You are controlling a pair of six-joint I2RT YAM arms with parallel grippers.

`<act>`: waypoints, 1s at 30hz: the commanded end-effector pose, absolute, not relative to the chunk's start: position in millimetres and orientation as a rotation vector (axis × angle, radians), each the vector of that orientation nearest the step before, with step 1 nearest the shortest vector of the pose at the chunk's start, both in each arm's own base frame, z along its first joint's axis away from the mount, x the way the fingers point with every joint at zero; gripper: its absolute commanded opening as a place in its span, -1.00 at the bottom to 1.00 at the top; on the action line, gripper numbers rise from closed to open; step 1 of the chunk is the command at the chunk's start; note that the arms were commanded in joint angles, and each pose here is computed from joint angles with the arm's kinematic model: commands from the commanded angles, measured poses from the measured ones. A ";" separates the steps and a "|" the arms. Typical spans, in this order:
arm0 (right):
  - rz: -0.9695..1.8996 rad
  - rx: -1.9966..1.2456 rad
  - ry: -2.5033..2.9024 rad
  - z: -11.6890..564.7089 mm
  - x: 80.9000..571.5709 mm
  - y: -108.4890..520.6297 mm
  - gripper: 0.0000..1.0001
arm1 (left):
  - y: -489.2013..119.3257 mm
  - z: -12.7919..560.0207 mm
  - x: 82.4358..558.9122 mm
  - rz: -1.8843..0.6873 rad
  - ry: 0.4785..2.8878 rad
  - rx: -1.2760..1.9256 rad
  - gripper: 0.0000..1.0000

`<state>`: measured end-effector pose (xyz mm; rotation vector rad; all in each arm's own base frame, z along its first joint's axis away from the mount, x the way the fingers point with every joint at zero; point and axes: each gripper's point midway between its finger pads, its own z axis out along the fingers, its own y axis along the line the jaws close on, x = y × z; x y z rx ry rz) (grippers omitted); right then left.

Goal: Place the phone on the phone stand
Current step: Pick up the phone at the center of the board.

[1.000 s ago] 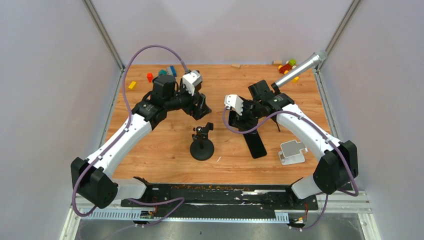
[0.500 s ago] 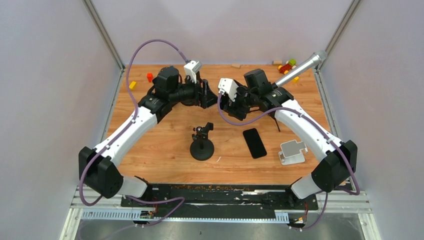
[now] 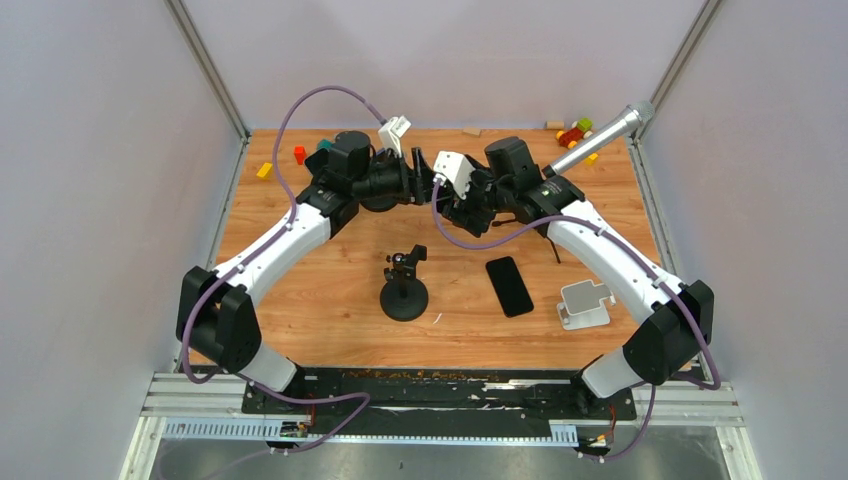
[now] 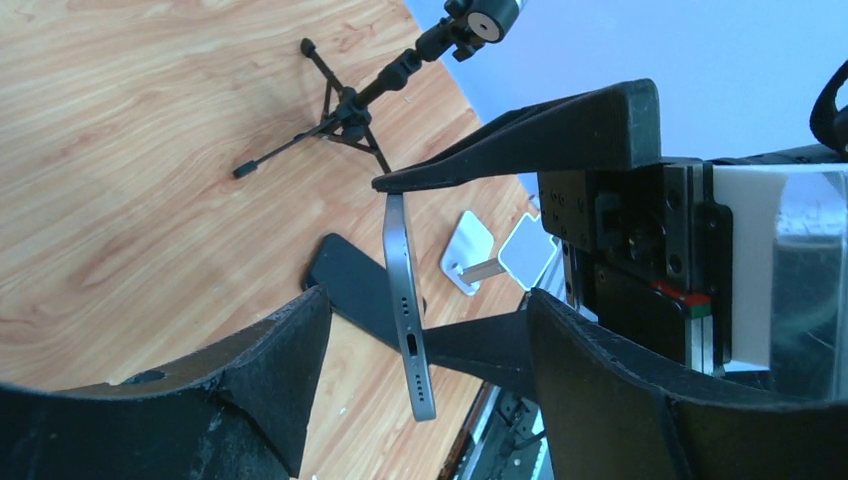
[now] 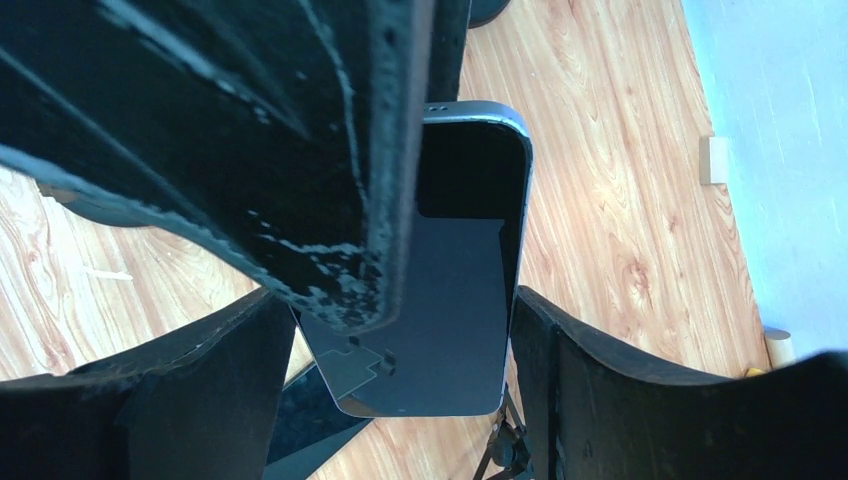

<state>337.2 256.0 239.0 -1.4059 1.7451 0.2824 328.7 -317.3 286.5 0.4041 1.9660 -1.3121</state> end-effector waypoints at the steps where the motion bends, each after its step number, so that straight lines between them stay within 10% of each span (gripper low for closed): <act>1: 0.256 -1.314 1.636 279.9 349.3 266.5 -0.65 | -326.7 297.5 330.0 -1.405 1.935 0.369 0.53; 30: 0.207 -1.320 1.645 275.0 349.5 270.6 -0.58 | -342.0 280.7 326.1 -1.446 1.999 0.333 -0.83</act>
